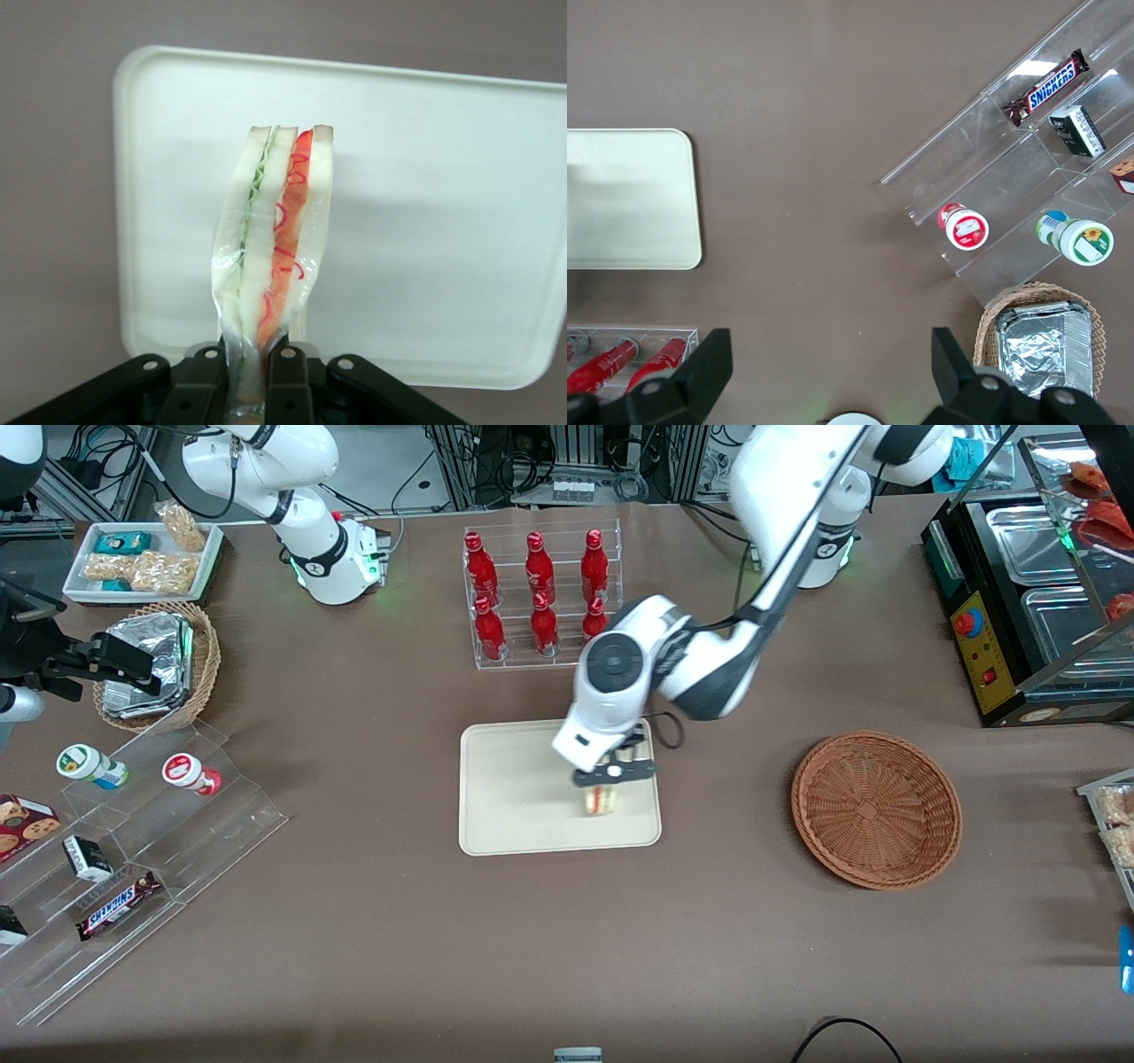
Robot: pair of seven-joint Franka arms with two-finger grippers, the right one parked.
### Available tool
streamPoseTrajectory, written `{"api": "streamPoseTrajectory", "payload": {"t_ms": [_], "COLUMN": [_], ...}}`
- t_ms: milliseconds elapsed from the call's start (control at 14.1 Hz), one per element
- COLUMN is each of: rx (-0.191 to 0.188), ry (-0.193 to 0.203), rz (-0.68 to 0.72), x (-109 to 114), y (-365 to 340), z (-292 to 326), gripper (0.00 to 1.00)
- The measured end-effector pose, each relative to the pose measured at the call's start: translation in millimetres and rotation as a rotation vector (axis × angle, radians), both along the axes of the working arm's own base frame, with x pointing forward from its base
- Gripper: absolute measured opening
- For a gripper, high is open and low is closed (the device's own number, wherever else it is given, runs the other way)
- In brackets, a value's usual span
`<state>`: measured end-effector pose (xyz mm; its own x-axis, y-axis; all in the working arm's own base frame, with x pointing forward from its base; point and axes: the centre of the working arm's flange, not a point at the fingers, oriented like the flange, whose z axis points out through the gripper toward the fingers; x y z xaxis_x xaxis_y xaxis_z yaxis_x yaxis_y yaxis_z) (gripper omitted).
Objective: Place sandwich from basket to tray
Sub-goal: 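Carry the sandwich with the left gripper over the cream tray, then lower the sandwich onto the tray and open the left gripper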
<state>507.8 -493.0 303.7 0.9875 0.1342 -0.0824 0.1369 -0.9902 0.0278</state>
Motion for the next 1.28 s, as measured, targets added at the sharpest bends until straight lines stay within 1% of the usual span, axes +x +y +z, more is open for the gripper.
{"api": "streamPoseTrajectory", "payload": {"t_ms": [142,283,709,780,921,992,1205,1276], "rx": [-0.008,-0.009,0.003,0.004,0.005,0.002,-0.014,-0.004], "ry": [0.002,0.008,0.028,0.03,0.031,0.029,0.011,0.015], "rz": [0.014,0.02,0.037,0.037,0.035,0.035,0.036,0.035], "x": [-4,-5,-3,-3,-5,-5,-1,0], "y": [-28,-43,-51,-51,-53,-55,-58,-56], "z": [-16,-31,-62,-64,-66,-64,-42,-28], "gripper": [0.15,0.15,0.15,0.2,0.38,0.49,0.78,0.87]}}
